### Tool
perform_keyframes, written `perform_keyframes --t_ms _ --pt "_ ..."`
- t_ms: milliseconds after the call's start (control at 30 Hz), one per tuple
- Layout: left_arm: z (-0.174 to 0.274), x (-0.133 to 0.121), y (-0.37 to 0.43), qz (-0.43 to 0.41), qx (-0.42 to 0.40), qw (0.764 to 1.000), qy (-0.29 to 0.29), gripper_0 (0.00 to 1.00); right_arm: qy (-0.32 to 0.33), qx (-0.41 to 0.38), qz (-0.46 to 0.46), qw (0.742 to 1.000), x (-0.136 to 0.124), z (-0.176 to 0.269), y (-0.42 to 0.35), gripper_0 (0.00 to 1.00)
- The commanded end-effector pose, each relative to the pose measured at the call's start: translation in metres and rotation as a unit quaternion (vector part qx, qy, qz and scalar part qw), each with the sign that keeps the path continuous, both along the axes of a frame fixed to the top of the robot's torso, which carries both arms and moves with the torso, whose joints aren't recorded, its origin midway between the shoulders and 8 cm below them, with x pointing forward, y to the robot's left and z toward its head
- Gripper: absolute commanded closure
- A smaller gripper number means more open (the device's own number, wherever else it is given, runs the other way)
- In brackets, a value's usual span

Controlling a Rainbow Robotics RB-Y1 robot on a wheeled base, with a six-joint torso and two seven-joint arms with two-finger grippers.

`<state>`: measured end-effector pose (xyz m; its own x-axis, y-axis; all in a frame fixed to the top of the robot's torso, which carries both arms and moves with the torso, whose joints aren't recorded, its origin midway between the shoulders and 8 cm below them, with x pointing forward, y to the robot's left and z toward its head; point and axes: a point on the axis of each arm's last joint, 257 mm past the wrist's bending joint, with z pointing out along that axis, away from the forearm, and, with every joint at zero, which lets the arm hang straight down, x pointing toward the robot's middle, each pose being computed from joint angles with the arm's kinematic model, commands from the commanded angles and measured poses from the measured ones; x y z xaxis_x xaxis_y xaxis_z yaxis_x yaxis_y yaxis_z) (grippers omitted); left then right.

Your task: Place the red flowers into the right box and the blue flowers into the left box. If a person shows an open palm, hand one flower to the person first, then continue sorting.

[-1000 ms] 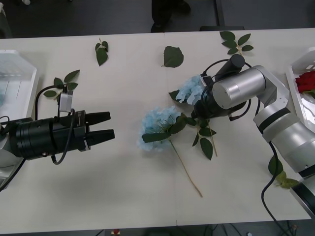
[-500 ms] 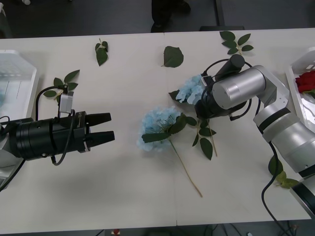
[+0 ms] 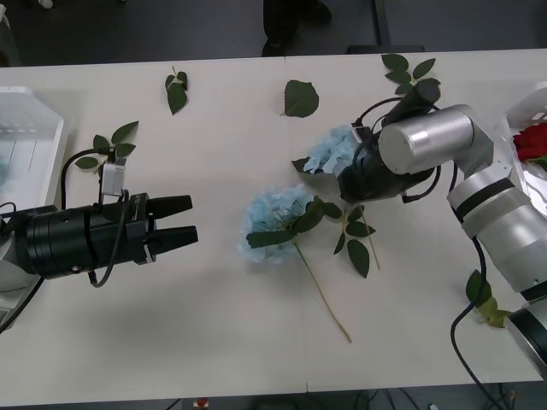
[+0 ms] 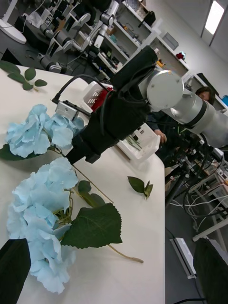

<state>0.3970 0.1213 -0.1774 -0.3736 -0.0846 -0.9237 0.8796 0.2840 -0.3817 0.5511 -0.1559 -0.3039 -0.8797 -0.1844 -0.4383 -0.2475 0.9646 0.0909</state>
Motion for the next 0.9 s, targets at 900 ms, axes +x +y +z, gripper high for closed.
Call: perform_keyframes --t_ms 900 --pt "0.053 0.021 -0.028 -0.007 -0.059 0.998 -0.028 0.00 -0.239 0.390 0.418 0.785 -0.057 0.326 0.152 1.00"
